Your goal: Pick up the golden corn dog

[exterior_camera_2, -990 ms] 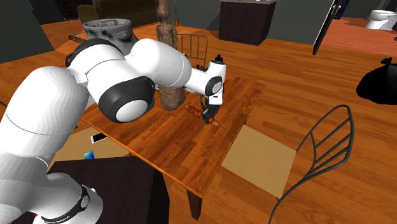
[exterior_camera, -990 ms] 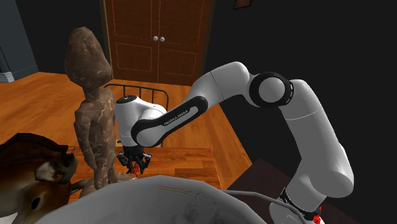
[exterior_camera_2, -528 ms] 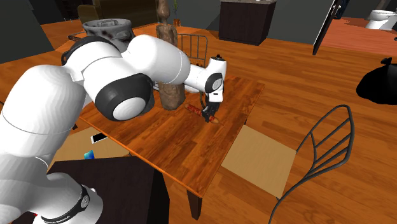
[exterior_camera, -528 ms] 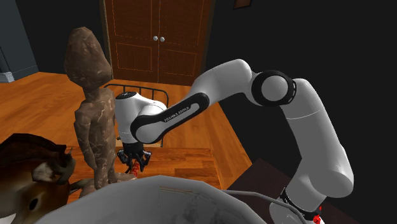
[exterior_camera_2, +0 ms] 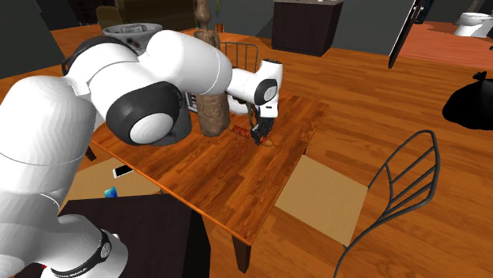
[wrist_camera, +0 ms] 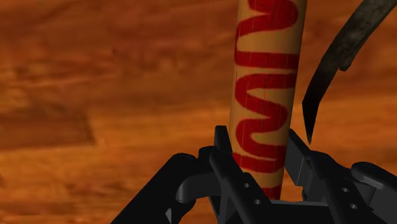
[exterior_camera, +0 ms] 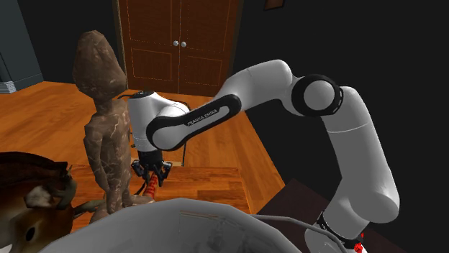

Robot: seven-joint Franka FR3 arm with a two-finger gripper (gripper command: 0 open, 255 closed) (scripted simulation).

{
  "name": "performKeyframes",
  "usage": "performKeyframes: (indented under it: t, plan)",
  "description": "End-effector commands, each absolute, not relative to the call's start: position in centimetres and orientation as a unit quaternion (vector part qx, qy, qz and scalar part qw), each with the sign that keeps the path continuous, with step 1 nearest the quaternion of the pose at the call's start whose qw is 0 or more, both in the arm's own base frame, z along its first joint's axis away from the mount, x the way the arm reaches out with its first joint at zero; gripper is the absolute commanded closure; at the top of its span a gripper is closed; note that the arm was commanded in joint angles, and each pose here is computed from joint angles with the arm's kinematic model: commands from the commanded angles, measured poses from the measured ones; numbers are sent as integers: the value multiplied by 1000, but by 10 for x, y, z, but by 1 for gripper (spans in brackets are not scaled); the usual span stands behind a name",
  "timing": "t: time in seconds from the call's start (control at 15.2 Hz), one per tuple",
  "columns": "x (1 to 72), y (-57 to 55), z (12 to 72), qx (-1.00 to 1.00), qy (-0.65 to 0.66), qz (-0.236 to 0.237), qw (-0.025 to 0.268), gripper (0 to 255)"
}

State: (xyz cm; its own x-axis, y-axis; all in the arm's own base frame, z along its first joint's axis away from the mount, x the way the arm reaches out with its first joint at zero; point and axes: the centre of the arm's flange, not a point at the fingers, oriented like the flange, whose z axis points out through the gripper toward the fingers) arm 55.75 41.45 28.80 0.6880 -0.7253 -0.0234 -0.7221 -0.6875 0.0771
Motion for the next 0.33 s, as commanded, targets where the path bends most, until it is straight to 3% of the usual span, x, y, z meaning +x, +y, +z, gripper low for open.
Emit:
performKeyframes:
  t: [0.0,0.26]
  plan:
    - [557,415,300,918,-394,-26,30,255]
    - [557,415,312,918,-394,-26,30,255]
